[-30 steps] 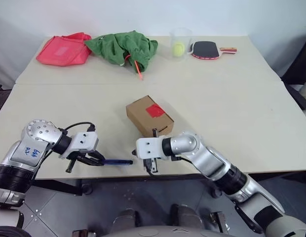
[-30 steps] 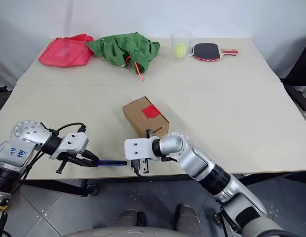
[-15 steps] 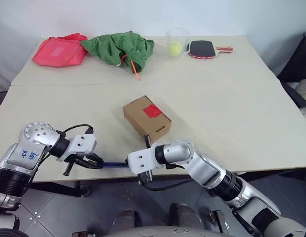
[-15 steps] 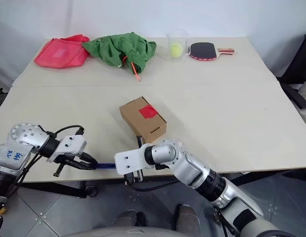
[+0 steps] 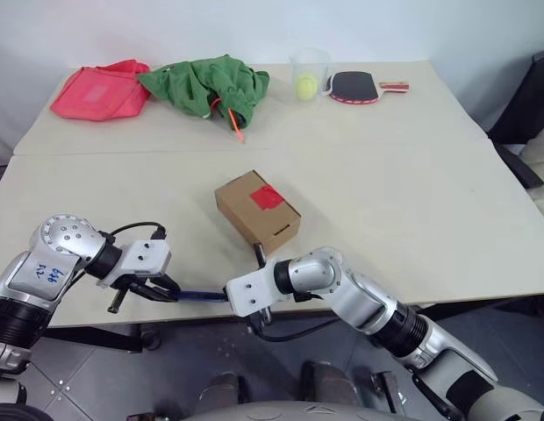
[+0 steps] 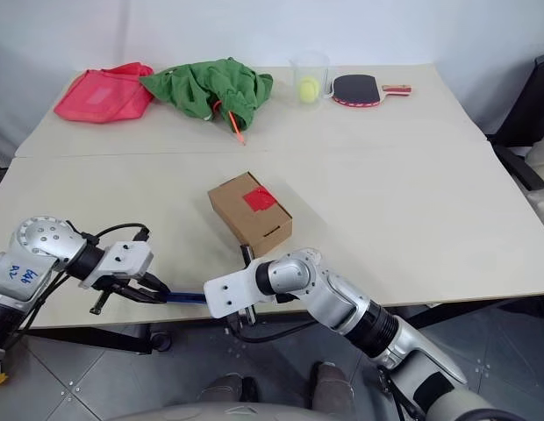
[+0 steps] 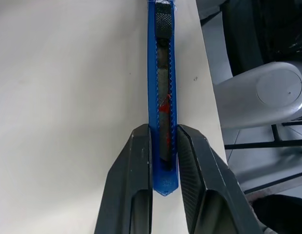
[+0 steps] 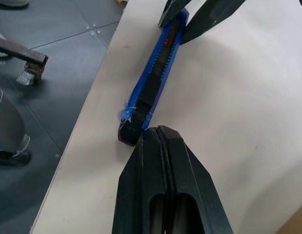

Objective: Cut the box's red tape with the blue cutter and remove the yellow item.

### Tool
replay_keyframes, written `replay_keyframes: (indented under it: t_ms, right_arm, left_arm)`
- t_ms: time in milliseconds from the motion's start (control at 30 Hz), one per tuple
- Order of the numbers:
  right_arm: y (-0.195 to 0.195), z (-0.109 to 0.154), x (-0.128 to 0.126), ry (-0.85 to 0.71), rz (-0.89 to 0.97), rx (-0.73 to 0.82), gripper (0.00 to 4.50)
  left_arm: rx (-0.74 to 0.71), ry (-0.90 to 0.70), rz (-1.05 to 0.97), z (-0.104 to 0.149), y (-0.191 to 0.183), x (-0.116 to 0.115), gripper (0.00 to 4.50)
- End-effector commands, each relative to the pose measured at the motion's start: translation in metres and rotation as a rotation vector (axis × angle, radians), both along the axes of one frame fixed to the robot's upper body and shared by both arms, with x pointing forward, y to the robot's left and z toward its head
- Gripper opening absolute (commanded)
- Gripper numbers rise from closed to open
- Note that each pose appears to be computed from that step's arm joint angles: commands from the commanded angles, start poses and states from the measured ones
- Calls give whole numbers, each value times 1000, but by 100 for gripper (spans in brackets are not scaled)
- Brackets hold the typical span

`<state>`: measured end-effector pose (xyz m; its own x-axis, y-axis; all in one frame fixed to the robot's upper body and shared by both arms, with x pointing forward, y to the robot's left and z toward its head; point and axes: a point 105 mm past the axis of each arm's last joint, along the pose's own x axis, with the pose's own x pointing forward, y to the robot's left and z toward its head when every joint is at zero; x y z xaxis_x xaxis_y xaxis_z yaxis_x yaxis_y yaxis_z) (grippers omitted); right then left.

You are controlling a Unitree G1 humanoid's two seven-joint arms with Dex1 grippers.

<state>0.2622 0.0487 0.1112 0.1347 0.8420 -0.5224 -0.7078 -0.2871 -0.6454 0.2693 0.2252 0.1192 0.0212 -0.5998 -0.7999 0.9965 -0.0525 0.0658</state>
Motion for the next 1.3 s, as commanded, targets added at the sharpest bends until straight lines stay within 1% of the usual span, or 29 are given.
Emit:
replay_keyframes:
  t_ms: [33, 233, 367, 633, 1033, 1300]
  right_arm:
    - [7, 11, -10, -37, 74, 22, 2]
    - [10, 29, -7, -121, 109, 51, 2]
    - [12, 34, -10, -131, 126, 70, 2]
    - [6, 8, -12, -97, 132, 19, 2]
    - [6, -13, -11, -98, 165, -49, 2]
    - [19, -20, -11, -99, 187, -51, 2]
  left_arm:
    - [70, 116, -3, -14, 10, -13, 41]
    - [66, 136, 4, -14, 7, -15, 41]
    - [63, 145, 7, -15, 6, -15, 41]
    - [53, 147, 5, -15, 3, -15, 41]
    - [44, 140, 5, -14, 1, -15, 41]
    - [27, 131, -4, -13, -3, -15, 41]
